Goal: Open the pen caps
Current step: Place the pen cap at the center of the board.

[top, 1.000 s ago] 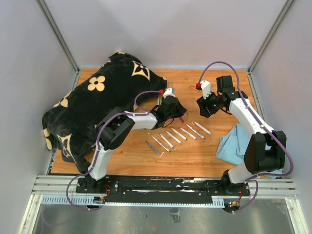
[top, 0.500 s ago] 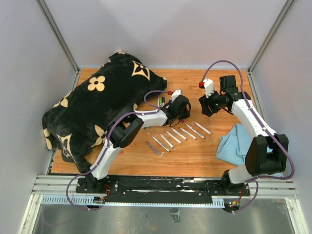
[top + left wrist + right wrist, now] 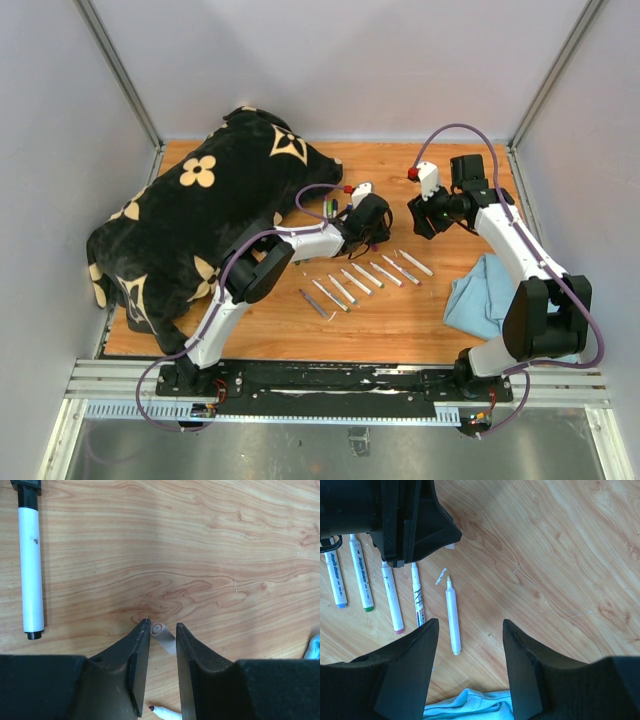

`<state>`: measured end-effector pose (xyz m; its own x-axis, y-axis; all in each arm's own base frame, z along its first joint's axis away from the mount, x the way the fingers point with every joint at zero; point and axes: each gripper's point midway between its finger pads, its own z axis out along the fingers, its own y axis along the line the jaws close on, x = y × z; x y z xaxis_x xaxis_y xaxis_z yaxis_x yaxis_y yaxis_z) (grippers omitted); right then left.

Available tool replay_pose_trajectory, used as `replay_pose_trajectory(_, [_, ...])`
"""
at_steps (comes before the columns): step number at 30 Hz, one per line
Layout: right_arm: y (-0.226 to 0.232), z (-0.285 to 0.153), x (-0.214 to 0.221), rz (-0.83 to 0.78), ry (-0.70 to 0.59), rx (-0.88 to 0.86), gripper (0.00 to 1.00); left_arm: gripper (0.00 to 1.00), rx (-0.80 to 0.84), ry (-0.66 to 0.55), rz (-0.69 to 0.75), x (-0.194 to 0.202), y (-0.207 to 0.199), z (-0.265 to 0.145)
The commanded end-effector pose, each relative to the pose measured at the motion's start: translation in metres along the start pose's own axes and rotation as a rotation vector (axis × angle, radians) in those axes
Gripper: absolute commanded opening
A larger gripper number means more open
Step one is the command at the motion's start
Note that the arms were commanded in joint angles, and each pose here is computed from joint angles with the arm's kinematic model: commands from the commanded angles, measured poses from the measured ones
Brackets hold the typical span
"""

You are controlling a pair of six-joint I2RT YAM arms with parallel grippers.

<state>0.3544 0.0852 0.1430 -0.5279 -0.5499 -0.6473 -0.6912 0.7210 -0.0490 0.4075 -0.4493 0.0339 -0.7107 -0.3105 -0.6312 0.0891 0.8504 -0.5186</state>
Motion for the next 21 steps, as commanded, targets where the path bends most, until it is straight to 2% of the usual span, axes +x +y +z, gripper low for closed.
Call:
replay_pose_trajectory(1, [0.000,-0.005,0.001,0.027,-0.017,-0.001,0.55,0.32,0.011,-0.030,0.028,-0.012,-0.013,-0.009])
replay_pose_trajectory(13, [0.001,-0.007,0.000,0.027,-0.027,-0.005,0.55,0.36,0.064,-0.126,0.057,-0.054,-0.031,-0.053])
replay_pose_trajectory(21, [0.002,-0.009,-0.002,0.026,-0.038,-0.013,0.55,0.36,0.055,-0.220,0.140,-0.073,-0.016,-0.090])
